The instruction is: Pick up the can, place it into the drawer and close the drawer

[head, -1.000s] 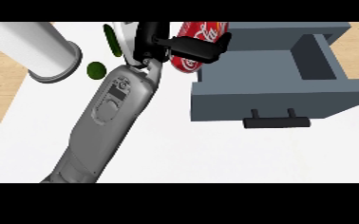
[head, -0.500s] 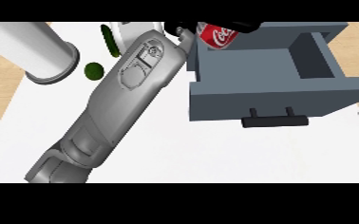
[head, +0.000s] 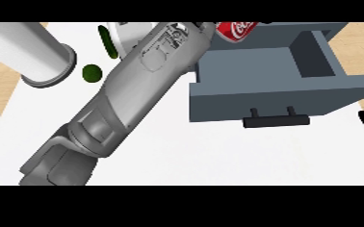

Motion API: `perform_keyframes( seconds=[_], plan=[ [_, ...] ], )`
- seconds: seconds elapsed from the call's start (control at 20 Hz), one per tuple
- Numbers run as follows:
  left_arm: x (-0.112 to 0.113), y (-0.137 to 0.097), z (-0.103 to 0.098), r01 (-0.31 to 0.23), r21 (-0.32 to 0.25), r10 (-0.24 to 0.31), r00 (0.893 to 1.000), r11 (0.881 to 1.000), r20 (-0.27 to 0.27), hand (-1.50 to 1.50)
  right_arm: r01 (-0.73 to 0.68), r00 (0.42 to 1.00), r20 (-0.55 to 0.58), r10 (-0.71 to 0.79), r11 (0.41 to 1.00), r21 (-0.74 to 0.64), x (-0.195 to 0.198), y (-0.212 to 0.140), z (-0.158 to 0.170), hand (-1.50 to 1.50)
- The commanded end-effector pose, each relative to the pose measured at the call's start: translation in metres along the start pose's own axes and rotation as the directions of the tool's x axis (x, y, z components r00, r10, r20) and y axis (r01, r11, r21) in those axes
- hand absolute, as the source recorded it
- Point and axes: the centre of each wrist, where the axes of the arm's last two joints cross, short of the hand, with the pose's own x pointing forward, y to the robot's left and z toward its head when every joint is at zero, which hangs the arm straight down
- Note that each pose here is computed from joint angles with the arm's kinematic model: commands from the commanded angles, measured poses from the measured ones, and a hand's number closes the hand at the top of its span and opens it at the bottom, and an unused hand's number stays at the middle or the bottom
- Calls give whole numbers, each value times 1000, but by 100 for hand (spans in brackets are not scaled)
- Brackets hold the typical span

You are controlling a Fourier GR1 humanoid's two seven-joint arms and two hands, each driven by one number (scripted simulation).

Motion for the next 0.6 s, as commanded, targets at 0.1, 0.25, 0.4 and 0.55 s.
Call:
perform_keyframes(
  seconds=[0.1,0.25,0.4,0.55],
  plan=[
    [2,-2,-11,40,-20,-40,999,999,-1,150,9,1000,5,-9,1000,-5,7,1,-9,-150],
    [-5,-3,-13,21,-10,-21,1000,1000,-21,150,18,1000,20,-18,1000,3,-4,11,-14,-150],
    [-19,-5,-11,71,27,-70,997,997,-33,150,7,1000,18,-7,999,32,7,6,-20,-150],
    [-20,-8,-10,104,15,-103,994,994,-31,150,4,1000,16,-5,999,32,-6,-1,-12,-150]
  ],
)
